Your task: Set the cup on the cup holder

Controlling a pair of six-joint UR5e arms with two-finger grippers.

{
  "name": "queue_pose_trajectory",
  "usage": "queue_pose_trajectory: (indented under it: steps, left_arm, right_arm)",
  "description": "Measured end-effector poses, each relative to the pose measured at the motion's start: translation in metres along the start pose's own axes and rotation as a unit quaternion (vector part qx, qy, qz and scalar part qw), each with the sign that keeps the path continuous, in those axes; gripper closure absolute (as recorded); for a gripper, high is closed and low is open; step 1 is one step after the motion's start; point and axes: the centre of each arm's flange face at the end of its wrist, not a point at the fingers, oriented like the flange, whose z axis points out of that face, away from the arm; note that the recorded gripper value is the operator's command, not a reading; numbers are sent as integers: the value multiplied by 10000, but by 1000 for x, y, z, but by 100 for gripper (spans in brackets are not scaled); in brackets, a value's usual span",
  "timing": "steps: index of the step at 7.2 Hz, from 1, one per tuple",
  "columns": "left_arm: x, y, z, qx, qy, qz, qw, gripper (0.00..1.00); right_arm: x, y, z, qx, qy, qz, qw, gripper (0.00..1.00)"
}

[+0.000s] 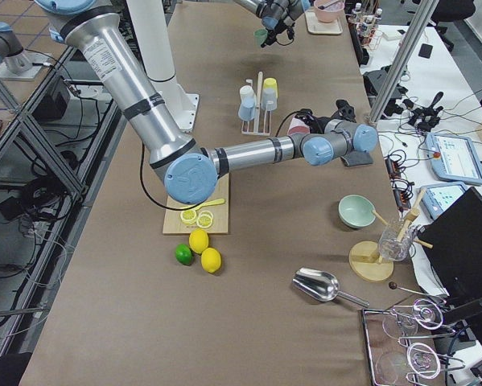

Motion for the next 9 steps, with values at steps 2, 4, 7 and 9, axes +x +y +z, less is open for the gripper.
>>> queue_pose_trajectory:
  steps: [2,4,7,9]
  left_arm:
    - [-21,-2,-56,691,308,71,9971,100]
    - [-40,-7,-107,1458,553,190,9876,100]
    - [-32,9,-196,2479,898,160,9645,100]
    - [-21,35,-250,3470,1356,196,9278,100]
  right_arm:
    - [-4,26,-19,719,-530,-1300,9875,69]
    - [4,45,-30,1452,-775,-2305,9590,69]
    - [18,60,-5,2566,-1132,-3496,8939,69]
    - [36,70,54,3091,-1309,-4124,8469,69]
